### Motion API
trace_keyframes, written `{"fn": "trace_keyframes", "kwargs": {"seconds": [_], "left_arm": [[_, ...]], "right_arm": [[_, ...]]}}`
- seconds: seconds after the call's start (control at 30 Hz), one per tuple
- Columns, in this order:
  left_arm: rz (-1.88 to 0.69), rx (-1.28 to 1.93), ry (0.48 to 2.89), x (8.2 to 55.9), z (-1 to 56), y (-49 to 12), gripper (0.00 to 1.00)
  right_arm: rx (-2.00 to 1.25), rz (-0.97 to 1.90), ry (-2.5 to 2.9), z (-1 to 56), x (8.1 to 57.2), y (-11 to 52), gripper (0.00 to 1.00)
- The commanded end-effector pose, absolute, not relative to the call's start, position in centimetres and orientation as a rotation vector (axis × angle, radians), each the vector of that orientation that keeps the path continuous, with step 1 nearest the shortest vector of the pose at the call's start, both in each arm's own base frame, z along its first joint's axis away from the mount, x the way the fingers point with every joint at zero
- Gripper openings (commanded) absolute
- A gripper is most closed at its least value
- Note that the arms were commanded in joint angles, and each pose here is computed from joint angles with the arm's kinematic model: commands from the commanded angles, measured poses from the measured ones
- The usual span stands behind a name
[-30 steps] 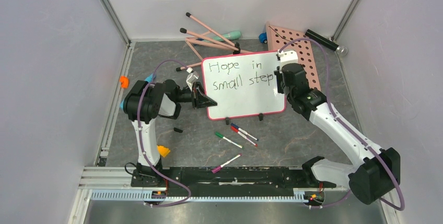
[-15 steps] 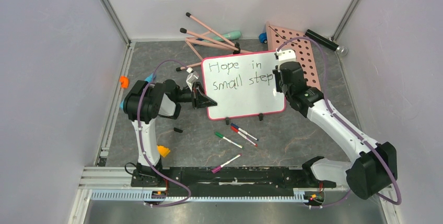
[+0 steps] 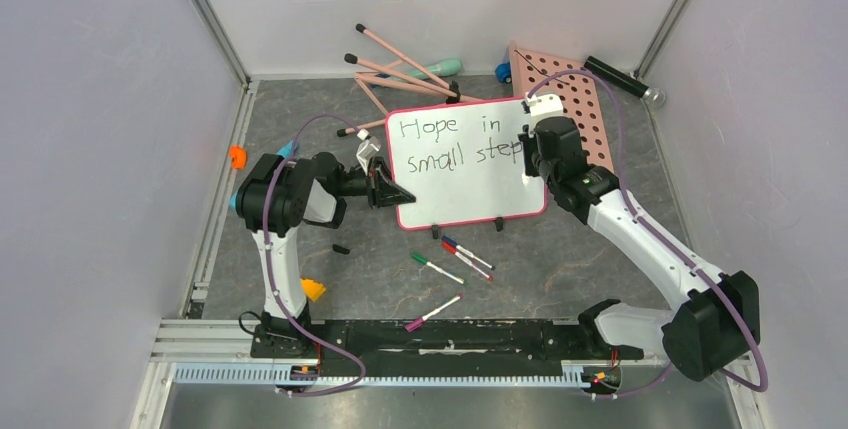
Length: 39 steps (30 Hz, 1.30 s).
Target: Write a sentence on the whiteboard
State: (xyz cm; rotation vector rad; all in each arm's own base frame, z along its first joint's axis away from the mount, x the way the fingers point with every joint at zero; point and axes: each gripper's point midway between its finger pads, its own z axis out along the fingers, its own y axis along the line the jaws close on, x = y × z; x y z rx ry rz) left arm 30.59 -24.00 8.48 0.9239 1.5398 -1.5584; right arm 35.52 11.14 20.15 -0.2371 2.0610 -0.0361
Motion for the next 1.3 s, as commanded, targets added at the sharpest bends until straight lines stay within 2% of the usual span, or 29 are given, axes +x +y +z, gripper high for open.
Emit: {"fn": "trace_keyframes", "kwargs": {"seconds": [0.0, 0.43, 0.67, 0.93, 1.27], "left_arm": [[-1.498, 1.078, 1.399, 30.0, 8.7, -24.3, 0.16], [-1.5, 1.076, 1.402, 30.0, 8.6, -24.3, 0.16], [-1.5, 1.077, 1.401, 30.0, 8.6, -24.3, 0.16], [-1.499, 1.077, 1.4, 30.0, 8.7, -24.3, 0.16], [-1.499, 1.078, 1.4, 30.0, 8.7, -24.3, 0.16]], "right_arm": [[-0.233, 0.003, 2.035, 20.8, 35.5, 11.5, 0.0], [-0.178, -0.133, 2.058, 20.6, 35.0, 9.1, 0.0], [-0.185, -0.125, 2.059, 20.4, 34.6, 9.0, 0.0], [-0.149, -0.106, 2.0, 22.9, 35.3, 9.1, 0.0], [-0.152, -0.097, 2.011, 22.3, 35.9, 9.5, 0.0]]}}
